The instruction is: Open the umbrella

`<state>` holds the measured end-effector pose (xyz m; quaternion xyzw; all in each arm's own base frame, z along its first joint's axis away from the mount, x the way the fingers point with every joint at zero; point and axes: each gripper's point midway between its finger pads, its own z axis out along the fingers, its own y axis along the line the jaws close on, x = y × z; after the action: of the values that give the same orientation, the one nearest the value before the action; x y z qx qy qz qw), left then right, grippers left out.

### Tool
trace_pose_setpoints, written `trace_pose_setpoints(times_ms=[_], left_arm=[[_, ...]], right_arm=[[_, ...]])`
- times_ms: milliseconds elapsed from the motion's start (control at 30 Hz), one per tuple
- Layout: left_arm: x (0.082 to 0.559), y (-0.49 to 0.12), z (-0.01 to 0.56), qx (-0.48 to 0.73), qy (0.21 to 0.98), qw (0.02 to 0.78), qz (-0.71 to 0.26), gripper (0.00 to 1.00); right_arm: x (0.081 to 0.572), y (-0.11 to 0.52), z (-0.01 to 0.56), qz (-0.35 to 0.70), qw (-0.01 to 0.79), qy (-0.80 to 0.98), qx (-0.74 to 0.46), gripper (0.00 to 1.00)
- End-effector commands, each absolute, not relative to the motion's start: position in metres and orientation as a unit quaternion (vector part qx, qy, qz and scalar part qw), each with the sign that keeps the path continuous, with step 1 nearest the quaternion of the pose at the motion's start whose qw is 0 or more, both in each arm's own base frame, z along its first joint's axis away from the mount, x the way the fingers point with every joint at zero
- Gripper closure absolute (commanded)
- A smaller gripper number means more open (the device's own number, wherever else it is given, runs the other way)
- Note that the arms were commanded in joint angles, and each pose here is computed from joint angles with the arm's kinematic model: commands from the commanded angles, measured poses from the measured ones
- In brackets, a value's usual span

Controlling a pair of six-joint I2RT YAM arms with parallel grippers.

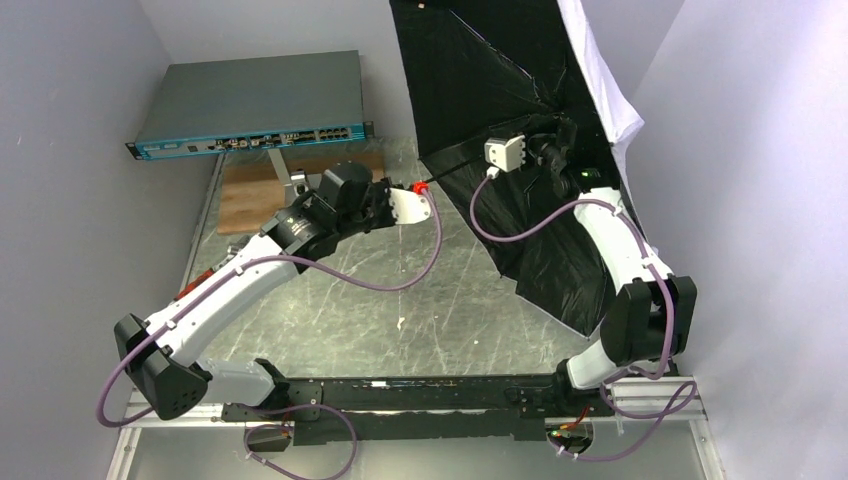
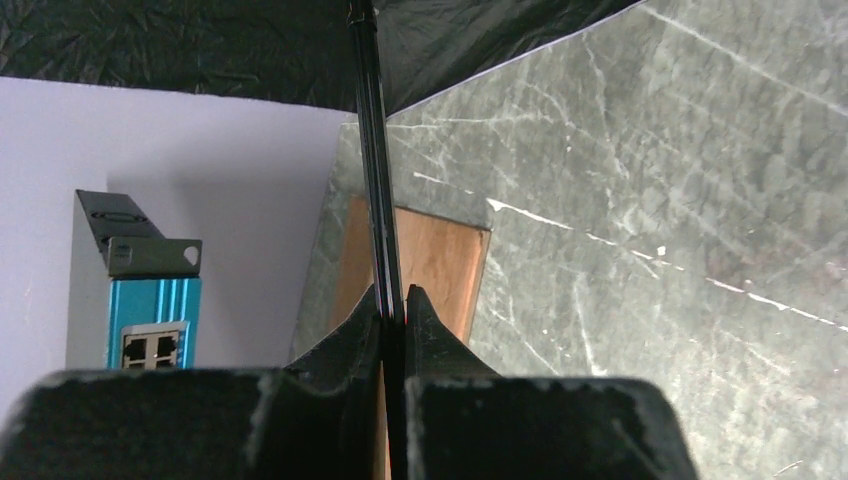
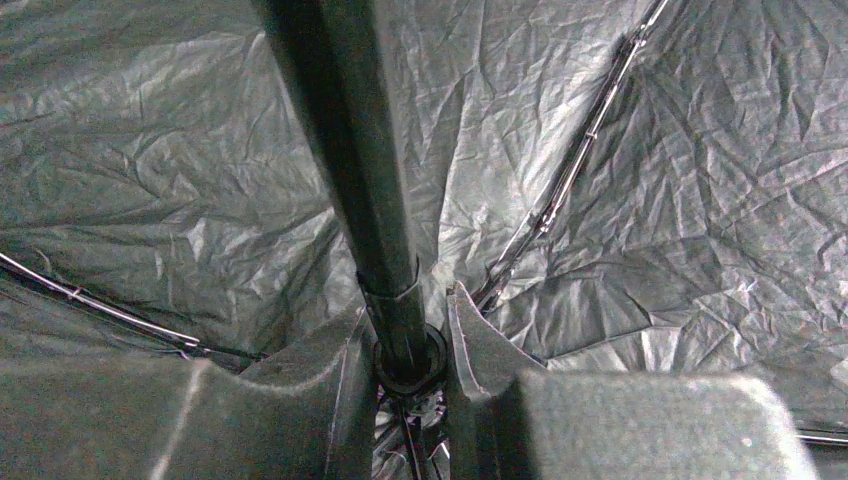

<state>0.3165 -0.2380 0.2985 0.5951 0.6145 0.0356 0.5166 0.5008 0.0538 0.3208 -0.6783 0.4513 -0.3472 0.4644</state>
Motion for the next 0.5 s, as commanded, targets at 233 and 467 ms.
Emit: trace_pose_setpoints(times_ms=[233,467], left_arm=[[0.222,-0.267,0.273,0.625,0.650,0.397,-0.169,1.00],[0.243,-0.302,0.290,0.556,0.694,0.401,-0.220,1.00]], right_arm=[[0.457,-0.143,0.335,-0.569,0.302,0.627,-0.438,0.47],[0.432,-0.096,0.323,-0.482,0.370,0.644,-0.464,0.08]])
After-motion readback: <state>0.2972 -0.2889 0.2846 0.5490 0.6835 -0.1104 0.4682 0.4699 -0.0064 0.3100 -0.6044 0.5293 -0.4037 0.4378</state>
